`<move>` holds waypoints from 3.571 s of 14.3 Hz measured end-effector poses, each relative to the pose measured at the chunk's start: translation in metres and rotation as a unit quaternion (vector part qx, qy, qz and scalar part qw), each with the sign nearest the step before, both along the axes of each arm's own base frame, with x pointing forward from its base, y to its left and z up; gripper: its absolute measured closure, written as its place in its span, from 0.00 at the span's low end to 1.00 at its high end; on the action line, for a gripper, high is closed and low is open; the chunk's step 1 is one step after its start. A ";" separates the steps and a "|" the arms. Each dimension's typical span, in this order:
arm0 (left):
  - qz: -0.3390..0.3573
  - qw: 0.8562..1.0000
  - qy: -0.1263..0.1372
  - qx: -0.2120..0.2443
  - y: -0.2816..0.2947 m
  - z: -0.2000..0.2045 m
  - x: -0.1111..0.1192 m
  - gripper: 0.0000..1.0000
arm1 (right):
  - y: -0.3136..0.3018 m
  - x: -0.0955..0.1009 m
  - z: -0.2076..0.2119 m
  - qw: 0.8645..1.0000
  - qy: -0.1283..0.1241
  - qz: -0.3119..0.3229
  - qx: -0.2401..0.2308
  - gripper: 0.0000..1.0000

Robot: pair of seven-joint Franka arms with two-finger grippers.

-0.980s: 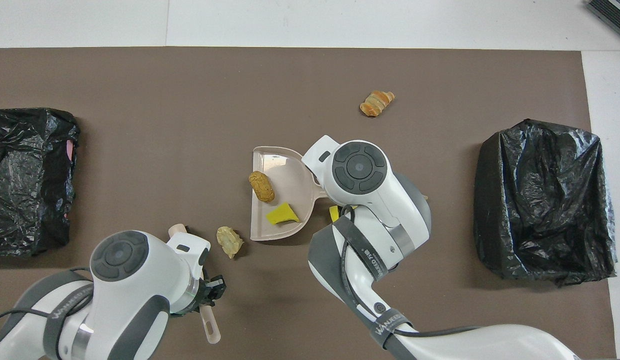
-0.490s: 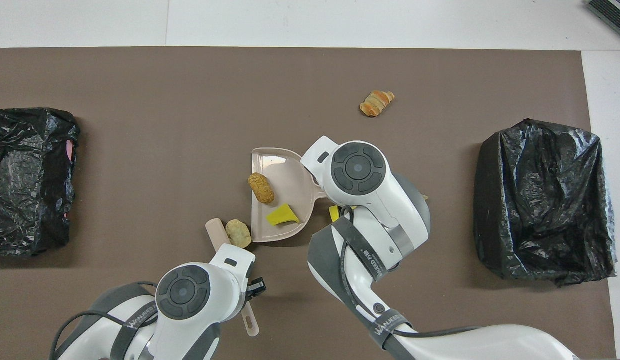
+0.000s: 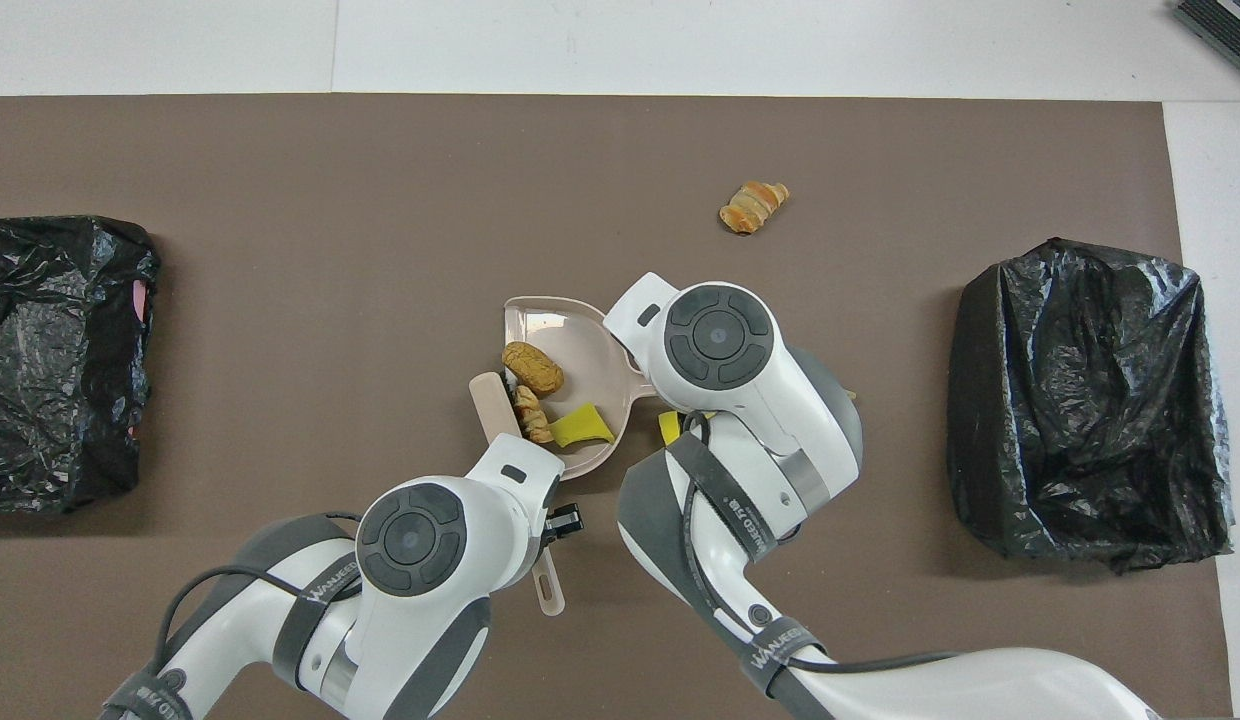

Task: Sweep and dump trash in bin
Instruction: 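Sweep the bread and sponge into the dustpan with the left gripper's brush, then carry the loaded dustpan over the trash bag nearest the right gripper, then tilt the dustpan into the bag with the right gripper while the left gripper withdraws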

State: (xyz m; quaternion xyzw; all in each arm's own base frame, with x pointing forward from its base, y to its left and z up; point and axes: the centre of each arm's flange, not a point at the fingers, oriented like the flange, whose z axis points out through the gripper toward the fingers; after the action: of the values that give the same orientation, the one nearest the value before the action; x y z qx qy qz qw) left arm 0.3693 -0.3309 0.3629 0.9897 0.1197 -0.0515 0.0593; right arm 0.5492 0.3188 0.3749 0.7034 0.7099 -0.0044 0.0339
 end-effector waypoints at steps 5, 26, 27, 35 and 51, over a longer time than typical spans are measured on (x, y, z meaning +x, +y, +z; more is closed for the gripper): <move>-0.009 1.000 0.006 0.001 -0.003 0.008 0.004 0.74 | -0.006 0.005 -0.007 0.999 -0.011 -0.024 0.041 0.69; -0.084 0.994 0.045 0.044 0.017 0.052 -0.083 0.74 | -0.113 0.041 0.066 0.997 0.012 -0.019 0.076 0.69; -0.079 0.995 0.036 0.042 0.007 0.041 -0.094 0.74 | -0.122 0.042 0.072 0.997 0.019 -0.014 0.074 0.69; -0.096 0.994 0.027 0.048 -0.031 -0.015 -0.117 0.74 | -0.256 0.046 0.126 0.993 0.058 -0.051 0.085 0.69; -0.113 0.993 0.020 0.040 -0.027 -0.029 -0.102 0.58 | -0.561 -0.015 0.161 0.999 0.038 0.000 -0.002 0.69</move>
State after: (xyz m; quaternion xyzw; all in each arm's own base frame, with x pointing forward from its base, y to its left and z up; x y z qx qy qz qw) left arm 0.2675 -0.3581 0.3340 0.9972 0.0101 -0.0729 0.0108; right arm 0.5344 -0.2425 0.5355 0.7024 0.7110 -0.0323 0.0084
